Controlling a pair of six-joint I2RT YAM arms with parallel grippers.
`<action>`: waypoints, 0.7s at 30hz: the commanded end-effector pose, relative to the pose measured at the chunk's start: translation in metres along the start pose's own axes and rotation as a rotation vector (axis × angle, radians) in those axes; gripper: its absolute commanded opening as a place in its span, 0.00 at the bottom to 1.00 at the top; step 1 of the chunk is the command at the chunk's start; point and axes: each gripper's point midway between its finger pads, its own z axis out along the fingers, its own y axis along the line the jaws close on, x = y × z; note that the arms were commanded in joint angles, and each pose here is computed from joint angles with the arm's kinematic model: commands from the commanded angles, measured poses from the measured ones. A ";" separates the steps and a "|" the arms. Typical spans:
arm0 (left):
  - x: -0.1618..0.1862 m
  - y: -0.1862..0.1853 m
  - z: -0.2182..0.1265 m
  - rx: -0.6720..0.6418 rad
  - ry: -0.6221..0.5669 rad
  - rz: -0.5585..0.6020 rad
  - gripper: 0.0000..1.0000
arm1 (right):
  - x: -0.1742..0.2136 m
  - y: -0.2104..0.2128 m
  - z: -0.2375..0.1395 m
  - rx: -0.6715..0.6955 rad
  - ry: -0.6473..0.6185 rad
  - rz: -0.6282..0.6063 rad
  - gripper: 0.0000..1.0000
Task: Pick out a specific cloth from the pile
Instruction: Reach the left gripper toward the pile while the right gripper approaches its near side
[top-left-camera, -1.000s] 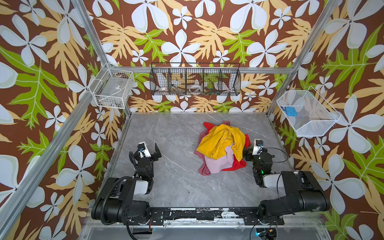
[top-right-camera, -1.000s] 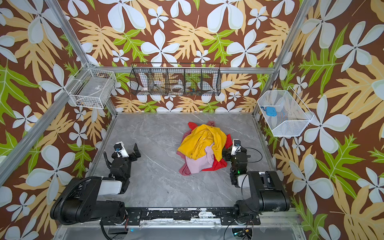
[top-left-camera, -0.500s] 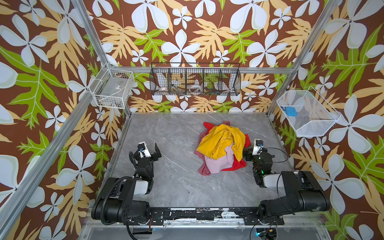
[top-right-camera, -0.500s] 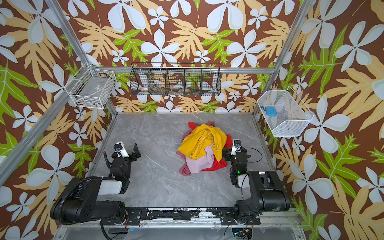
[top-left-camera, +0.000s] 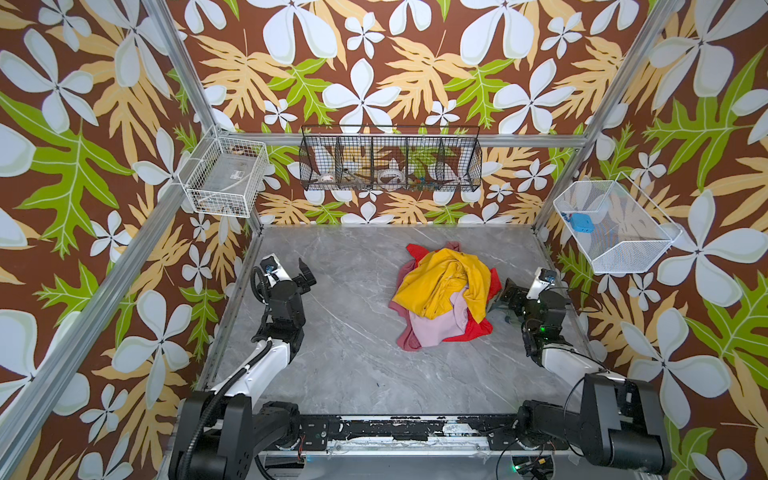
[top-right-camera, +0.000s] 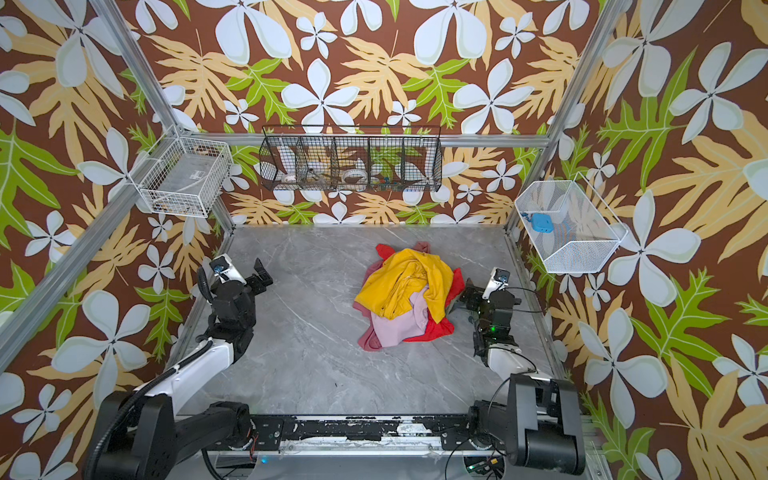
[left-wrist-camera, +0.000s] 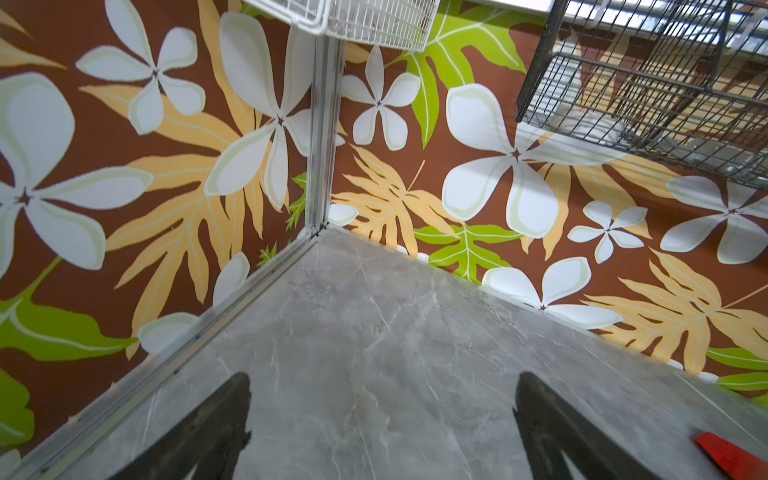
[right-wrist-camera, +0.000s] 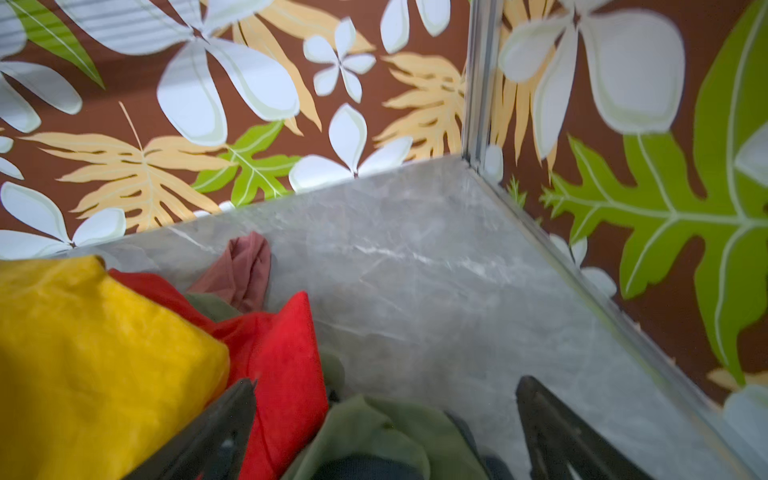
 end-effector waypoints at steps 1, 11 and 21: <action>0.031 0.005 -0.016 -0.006 0.117 -0.038 1.00 | 0.033 -0.004 -0.010 0.004 0.181 0.134 0.98; 0.059 -0.028 -0.048 0.130 0.218 -0.085 1.00 | 0.063 0.026 -0.031 -0.157 0.320 0.583 0.88; 0.083 -0.069 -0.068 0.288 0.268 -0.019 0.99 | 0.094 0.034 -0.071 -0.191 0.382 0.668 0.79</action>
